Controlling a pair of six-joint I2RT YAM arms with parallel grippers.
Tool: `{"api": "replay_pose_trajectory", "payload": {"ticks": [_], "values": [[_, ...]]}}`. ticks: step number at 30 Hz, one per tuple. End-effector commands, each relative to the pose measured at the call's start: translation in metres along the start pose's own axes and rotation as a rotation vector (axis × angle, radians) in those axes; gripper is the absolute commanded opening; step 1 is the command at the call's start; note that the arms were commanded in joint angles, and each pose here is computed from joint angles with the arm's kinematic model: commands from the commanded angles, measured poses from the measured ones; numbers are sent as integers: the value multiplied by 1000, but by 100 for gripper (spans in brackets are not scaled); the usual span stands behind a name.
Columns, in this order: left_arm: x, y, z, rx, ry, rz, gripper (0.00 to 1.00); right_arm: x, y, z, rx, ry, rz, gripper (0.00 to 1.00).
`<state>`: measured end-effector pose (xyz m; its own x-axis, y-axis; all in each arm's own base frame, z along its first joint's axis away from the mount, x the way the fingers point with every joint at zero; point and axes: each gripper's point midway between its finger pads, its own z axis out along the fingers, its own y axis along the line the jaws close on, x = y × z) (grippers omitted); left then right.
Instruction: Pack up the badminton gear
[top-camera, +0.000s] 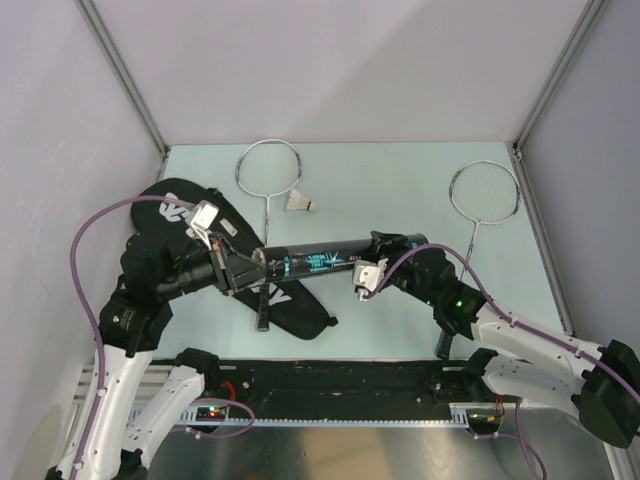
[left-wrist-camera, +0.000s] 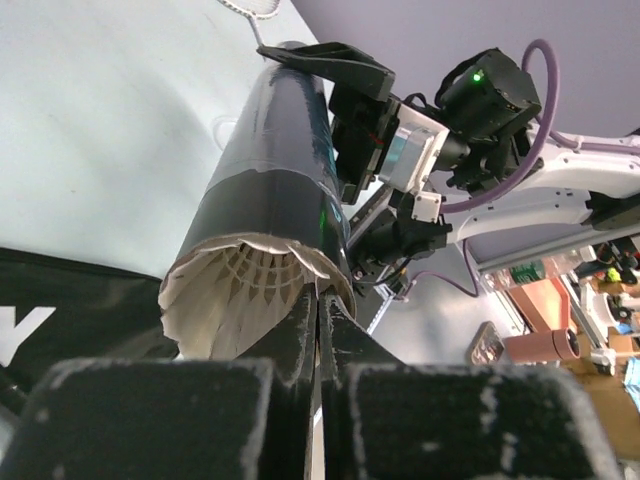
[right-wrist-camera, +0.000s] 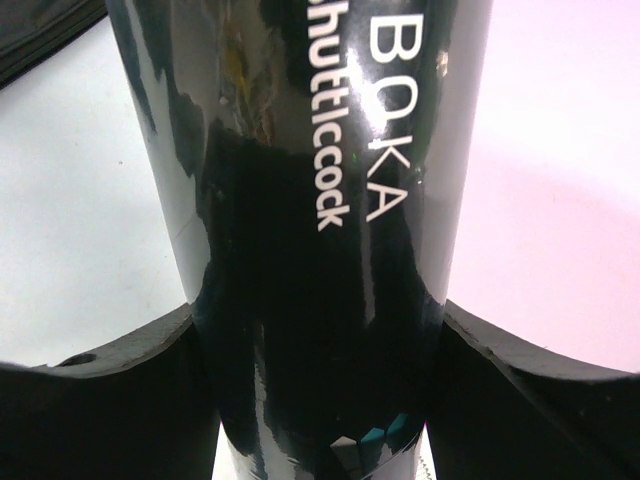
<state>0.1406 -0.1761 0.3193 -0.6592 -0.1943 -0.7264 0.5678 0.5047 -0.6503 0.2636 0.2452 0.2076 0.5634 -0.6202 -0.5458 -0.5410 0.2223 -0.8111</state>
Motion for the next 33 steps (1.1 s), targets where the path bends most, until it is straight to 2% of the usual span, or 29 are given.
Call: {"api": "replay_pose_trajectory", "payload": {"ticks": [1, 12, 17, 20, 27, 33], "values": [[-6, -16, 9, 98, -25, 3, 0, -37, -28, 2, 99, -138, 21, 27], [-5, -5, 19, 66, -33, 31, 1, -43, -20, 1, 76, -180, 19, 27], [-15, -6, 13, 35, -94, 73, 40, -38, -16, -1, 59, -164, 71, 27], [-25, -13, 6, 30, -137, 104, 55, -29, -7, -1, 24, -137, 109, 27], [-52, -40, -14, 42, -229, 194, 75, -18, -4, -4, 26, -81, 180, 27], [-73, -26, -15, -61, -302, 205, 84, -9, 11, -12, -10, -24, 353, 29]]}}
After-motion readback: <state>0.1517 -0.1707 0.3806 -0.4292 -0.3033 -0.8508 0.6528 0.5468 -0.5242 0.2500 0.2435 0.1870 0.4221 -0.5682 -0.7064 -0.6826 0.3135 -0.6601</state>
